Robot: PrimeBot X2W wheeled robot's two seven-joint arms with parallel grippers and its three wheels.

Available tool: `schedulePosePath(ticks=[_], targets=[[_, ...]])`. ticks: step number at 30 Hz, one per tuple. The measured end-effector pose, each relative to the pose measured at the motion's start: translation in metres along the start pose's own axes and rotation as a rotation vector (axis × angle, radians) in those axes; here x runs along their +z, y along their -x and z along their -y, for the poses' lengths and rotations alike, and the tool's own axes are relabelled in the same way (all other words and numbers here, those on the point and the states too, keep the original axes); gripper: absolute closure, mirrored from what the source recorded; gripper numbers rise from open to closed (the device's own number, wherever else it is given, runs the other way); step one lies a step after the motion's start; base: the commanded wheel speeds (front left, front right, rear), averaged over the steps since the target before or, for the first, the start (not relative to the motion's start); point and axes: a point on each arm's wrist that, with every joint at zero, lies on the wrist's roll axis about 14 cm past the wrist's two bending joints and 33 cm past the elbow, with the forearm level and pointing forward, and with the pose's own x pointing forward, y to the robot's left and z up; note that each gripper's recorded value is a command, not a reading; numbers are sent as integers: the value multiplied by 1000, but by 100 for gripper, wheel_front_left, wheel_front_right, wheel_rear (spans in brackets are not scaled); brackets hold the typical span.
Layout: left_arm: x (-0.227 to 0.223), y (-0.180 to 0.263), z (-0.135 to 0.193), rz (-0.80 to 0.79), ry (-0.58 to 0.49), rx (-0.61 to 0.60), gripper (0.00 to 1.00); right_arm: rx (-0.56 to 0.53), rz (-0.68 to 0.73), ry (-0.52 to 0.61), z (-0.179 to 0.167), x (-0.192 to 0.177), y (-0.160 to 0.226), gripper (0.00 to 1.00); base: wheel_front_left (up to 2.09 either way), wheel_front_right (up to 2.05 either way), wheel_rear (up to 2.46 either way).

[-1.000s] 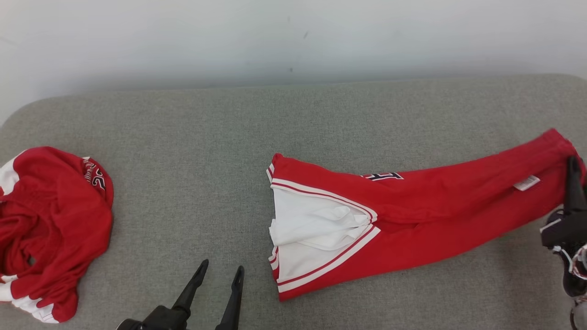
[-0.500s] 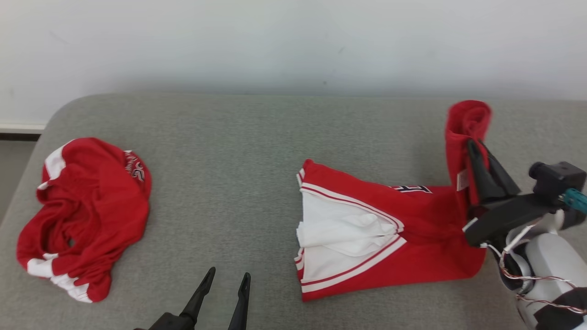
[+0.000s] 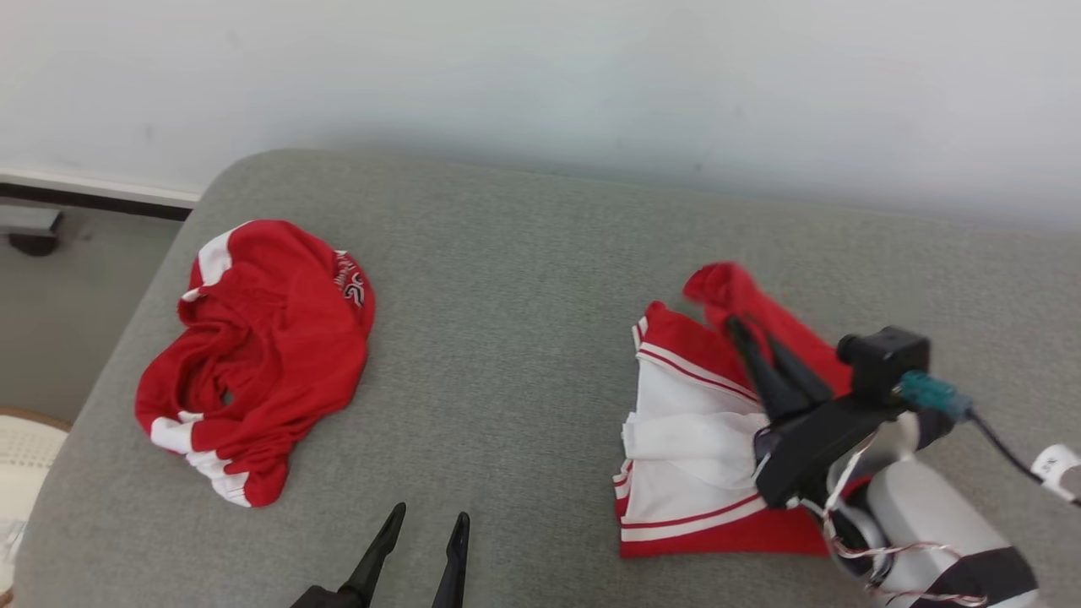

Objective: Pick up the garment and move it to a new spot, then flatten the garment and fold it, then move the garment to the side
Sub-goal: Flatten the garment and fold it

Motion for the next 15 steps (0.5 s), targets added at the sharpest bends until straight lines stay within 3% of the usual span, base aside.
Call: schedulePosePath(ticks=[6, 13, 14, 15], targets=[[0, 8, -12, 0, -5, 40, 0, 97, -94, -45, -41, -31, -9, 100, 0, 0, 0], [0, 10, -19, 1, -6, 65, 0, 133, -193, -81, -63, -66, -5, 100, 0, 0, 0], [0, 10, -18, 1, -5, 65, 0, 134, -198, -89, -66, -68, -5, 91, 0, 0, 0], [0, 11, -18, 1, -3, 63, 0, 134, -204, -100, -68, -71, -5, 59, 0, 0, 0]])
